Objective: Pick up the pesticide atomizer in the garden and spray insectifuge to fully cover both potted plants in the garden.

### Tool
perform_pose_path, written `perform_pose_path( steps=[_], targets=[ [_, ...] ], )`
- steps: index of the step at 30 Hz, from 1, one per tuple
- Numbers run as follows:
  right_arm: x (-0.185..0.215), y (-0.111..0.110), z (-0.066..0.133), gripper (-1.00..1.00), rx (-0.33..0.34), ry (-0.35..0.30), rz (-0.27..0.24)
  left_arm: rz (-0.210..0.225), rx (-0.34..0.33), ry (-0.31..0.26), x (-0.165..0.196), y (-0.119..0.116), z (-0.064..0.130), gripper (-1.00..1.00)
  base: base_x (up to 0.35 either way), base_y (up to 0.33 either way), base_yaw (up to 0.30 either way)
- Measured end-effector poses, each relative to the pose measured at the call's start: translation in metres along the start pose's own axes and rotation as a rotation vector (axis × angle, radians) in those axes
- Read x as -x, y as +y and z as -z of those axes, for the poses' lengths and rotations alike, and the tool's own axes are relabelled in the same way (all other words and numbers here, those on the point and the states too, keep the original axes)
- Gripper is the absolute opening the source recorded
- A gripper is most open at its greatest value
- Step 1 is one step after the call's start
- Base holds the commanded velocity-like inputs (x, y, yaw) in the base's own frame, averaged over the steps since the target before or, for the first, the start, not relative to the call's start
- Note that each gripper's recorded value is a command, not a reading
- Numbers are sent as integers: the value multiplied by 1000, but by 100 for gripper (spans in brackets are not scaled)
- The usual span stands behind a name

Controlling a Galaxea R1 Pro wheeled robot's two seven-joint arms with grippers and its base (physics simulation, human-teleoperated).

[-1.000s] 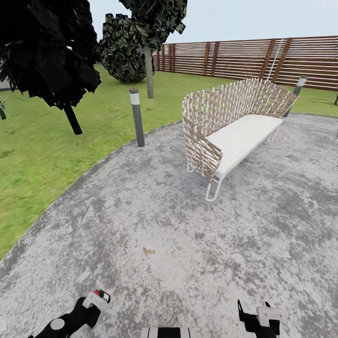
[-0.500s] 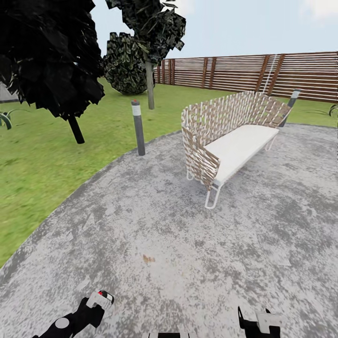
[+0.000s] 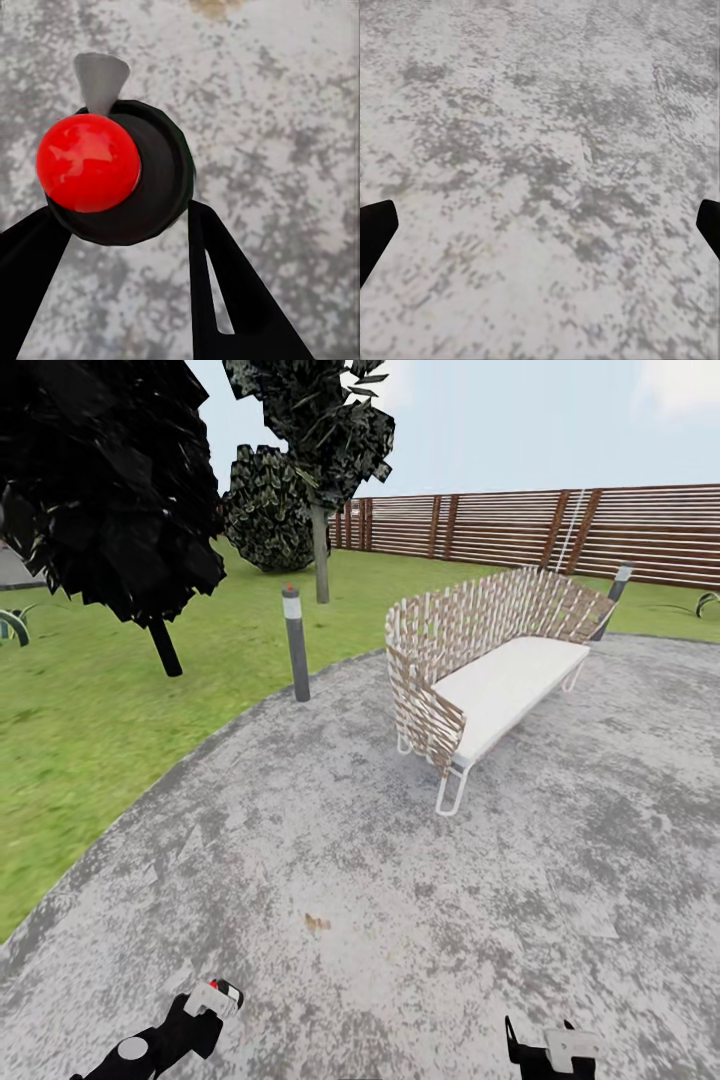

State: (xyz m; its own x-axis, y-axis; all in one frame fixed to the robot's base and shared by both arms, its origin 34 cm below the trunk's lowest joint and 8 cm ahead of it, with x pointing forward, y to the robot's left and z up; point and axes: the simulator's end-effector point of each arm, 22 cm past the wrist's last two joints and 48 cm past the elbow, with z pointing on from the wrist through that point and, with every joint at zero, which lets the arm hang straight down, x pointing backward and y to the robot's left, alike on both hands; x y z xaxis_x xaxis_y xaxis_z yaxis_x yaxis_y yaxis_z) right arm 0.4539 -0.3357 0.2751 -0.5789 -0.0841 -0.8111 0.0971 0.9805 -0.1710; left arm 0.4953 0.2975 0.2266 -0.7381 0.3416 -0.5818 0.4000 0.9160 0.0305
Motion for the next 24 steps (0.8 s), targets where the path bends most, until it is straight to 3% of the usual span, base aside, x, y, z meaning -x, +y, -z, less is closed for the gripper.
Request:
perform_pose_path(
  steps=[9, 20, 22, 24],
  targets=[
    [10, -3, 9, 100, 0, 22, 3, -1, 0, 0, 15, 2, 14, -100, 0, 0, 42],
    [9, -4, 10, 100, -2, 23, 1, 1, -1, 4, 13, 1, 14, -100, 0, 0, 257],
    [9, -4, 10, 100, -2, 22, 1, 7, 4, 3, 15, 3, 14, -100, 0, 0, 276],
    [10, -4, 10, 100, -3, 21, 1, 42, 13, 16, 13, 5, 13, -100, 0, 0, 277]
  ],
)
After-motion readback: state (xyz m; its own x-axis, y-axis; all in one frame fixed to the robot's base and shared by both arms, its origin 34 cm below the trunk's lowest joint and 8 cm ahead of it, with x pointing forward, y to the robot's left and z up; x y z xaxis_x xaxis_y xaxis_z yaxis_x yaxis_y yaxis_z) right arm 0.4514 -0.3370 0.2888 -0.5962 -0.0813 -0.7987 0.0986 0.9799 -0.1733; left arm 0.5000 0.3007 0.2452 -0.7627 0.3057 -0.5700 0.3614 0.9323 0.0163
